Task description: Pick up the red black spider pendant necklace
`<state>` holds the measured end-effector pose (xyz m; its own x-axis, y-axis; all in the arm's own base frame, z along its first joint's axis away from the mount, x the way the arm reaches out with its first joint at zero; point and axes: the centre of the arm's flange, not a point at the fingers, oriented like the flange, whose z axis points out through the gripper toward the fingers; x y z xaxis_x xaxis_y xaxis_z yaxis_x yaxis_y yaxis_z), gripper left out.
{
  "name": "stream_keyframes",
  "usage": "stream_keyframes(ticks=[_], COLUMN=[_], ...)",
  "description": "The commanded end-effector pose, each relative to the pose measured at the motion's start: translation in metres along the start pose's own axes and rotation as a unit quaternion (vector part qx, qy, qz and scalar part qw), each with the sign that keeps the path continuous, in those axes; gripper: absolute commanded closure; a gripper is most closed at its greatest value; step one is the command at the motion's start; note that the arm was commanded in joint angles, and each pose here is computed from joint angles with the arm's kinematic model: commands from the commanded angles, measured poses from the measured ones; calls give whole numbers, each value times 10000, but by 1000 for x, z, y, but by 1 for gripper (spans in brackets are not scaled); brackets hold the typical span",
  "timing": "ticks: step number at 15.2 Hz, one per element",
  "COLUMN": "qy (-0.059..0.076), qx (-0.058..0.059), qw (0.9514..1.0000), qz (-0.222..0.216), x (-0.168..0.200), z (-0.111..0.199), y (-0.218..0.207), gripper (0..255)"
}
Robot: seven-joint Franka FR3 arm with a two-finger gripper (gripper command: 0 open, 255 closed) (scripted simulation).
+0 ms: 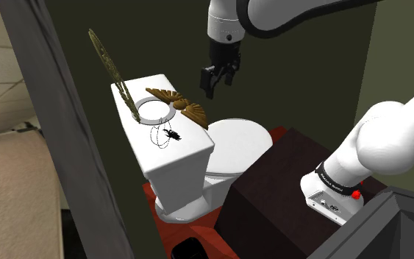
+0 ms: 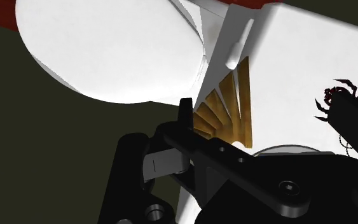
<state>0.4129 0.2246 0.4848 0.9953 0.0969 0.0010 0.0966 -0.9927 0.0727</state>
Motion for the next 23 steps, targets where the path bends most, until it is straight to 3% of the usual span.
stream_keyframes(ticks=[1,14,23], qy=[37,245,245], qx=[-25,-220,-220], qw=[10000,9994,9994], qz=[-15,-137,-137], x=[12,91,91], z=[7,59,98], y=[-22,-165,-168], gripper=[0,0,0])
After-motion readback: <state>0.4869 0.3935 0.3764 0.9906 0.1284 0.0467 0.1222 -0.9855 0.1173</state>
